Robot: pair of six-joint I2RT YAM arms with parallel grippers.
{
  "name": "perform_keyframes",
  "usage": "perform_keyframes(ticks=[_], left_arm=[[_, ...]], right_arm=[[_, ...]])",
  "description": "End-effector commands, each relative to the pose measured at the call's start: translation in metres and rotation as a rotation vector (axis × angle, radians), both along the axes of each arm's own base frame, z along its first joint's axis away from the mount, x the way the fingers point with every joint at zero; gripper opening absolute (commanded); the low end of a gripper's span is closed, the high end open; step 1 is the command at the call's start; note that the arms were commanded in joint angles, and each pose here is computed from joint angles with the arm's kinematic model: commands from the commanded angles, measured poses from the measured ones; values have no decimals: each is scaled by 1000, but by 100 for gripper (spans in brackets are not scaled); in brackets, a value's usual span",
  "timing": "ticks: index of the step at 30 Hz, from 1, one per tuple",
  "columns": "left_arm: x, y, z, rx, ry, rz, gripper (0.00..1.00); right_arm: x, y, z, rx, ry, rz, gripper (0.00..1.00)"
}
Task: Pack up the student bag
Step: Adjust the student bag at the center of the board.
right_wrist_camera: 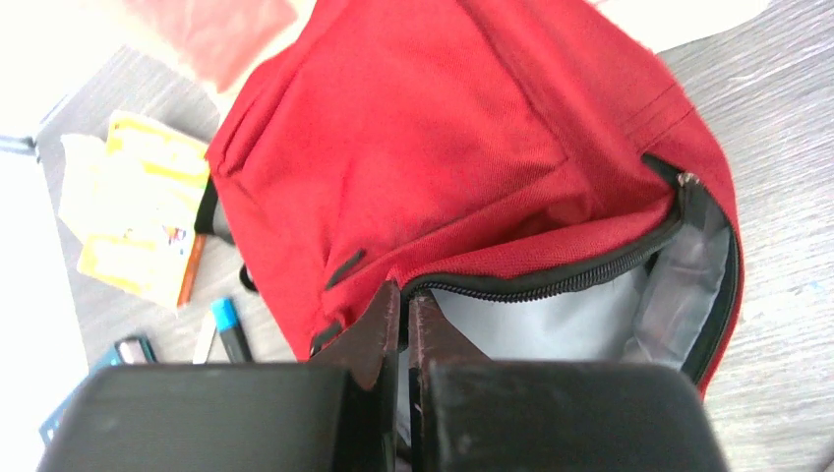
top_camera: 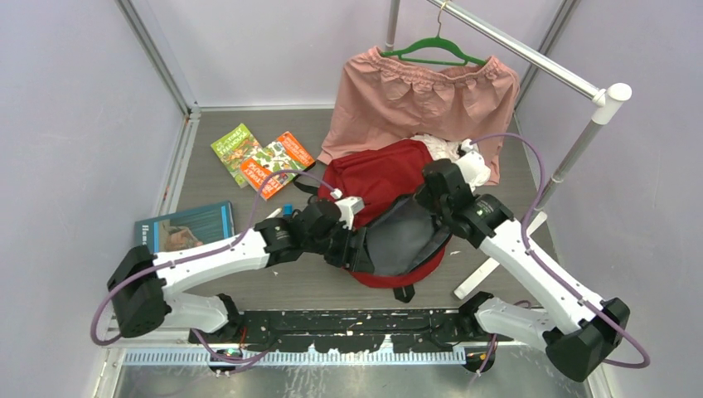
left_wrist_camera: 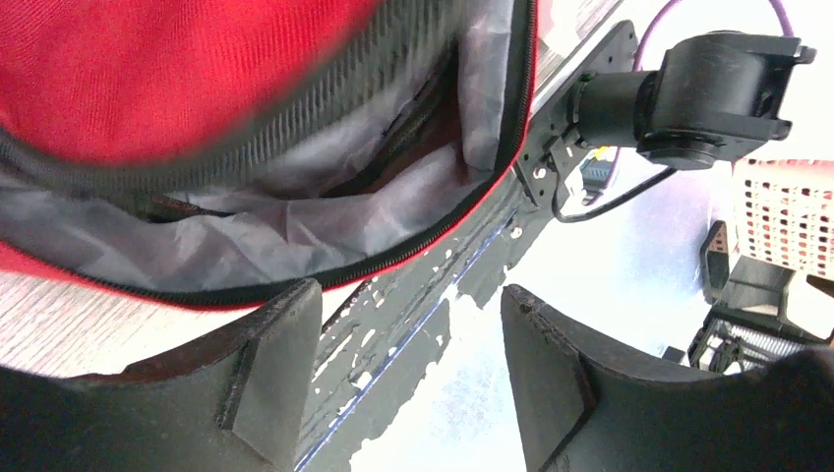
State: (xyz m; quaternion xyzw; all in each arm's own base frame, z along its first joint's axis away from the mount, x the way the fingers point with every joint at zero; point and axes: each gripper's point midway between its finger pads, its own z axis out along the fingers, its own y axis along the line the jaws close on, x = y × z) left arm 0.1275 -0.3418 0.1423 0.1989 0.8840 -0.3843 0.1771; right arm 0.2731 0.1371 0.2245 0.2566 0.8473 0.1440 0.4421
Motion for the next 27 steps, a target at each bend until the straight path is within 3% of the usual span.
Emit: perform_keyframes(ticks=[1, 4, 8, 13, 17, 22, 27], left_arm=[[8, 9, 24, -57, -80, 66, 67], [19, 24, 33, -27, -148, 130, 71], [46, 62, 53, 72, -338, 253, 77], [56, 59, 76, 4, -554, 162, 79], [55, 32, 75, 34, -537, 29, 77], [60, -12, 80, -55, -582, 6, 80], [64, -36, 64, -24, -551, -52, 80]], right_arm=[[39, -2, 22, 36, -88, -21, 1], [48, 1, 16, 10, -59, -8, 1], [48, 4, 17, 14, -57, 14, 1], [45, 4, 21, 19, -62, 27, 1], [43, 3, 21, 22, -58, 24, 1], [40, 0, 26, 23, -65, 22, 1], [36, -1, 22, 20, -46, 26, 1]])
